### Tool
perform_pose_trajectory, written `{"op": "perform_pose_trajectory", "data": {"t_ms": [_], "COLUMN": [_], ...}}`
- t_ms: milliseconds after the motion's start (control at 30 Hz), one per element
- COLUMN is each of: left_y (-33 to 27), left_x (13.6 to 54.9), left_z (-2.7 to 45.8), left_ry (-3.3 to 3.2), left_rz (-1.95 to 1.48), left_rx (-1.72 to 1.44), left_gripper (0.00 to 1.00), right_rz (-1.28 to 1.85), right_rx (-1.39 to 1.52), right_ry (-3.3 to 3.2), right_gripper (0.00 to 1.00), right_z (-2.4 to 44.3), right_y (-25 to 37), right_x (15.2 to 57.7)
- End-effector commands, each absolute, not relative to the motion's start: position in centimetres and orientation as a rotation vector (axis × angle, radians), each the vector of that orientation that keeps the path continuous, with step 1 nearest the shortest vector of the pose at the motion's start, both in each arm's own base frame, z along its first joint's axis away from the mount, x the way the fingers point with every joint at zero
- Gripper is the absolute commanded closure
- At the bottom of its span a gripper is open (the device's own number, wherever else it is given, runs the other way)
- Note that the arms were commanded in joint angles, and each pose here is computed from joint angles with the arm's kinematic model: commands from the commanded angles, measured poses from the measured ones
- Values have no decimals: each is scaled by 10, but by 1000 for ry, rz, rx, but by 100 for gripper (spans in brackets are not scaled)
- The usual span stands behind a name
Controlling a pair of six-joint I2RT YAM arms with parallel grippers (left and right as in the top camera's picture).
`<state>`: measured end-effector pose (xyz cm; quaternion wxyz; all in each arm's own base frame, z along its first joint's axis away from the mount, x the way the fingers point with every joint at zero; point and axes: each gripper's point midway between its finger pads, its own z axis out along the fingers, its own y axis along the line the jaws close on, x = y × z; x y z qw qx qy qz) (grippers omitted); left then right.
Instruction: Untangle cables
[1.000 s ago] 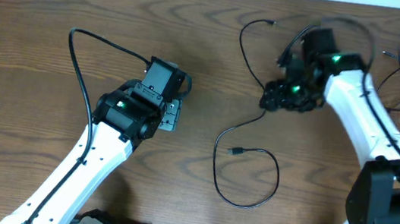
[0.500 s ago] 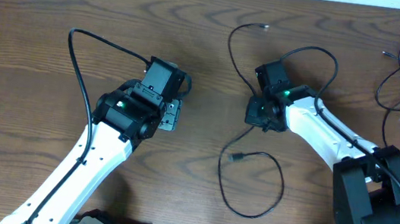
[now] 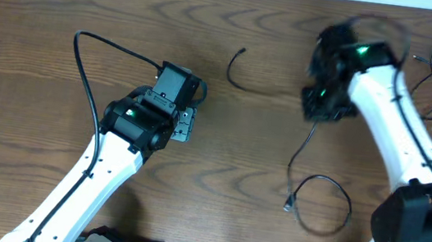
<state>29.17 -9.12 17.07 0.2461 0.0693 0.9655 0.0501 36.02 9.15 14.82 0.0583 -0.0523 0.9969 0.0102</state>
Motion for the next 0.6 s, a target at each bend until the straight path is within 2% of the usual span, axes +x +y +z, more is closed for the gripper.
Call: {"op": "perform_pose_trajectory", "data": {"t_ms": [0,33,100,200,267,433,567], "left_y": [-88,-88,-88,-88,-88,-87,-87], "left_x": [293,293,293,293,293,293,293], "left_z": [173,173,173,173,173,173,173], "left_ry": [2626,2626,2626,2626,2625,2628,2628], "left_rz": [154,153,153,153,153,155,155], "left_rx": [166,166,166,166,166,166,166], "left_gripper": [31,31,31,31,31,31,31], "right_rz": [-412,-487,-652,-741,-778,-827,-818], "right_rx": [80,156,286,414,502,554,575], "right_ry": [2658,2553,2269,2083,2004,2028,2260], "right_gripper": [99,99,99,99,99,99,99], "right_z": [232,257,336,395,417,409,340], "right_y": [-1,-22,-80,-125,-154,-184,-196], "right_x": [427,441,465,462,454,442,424]}}
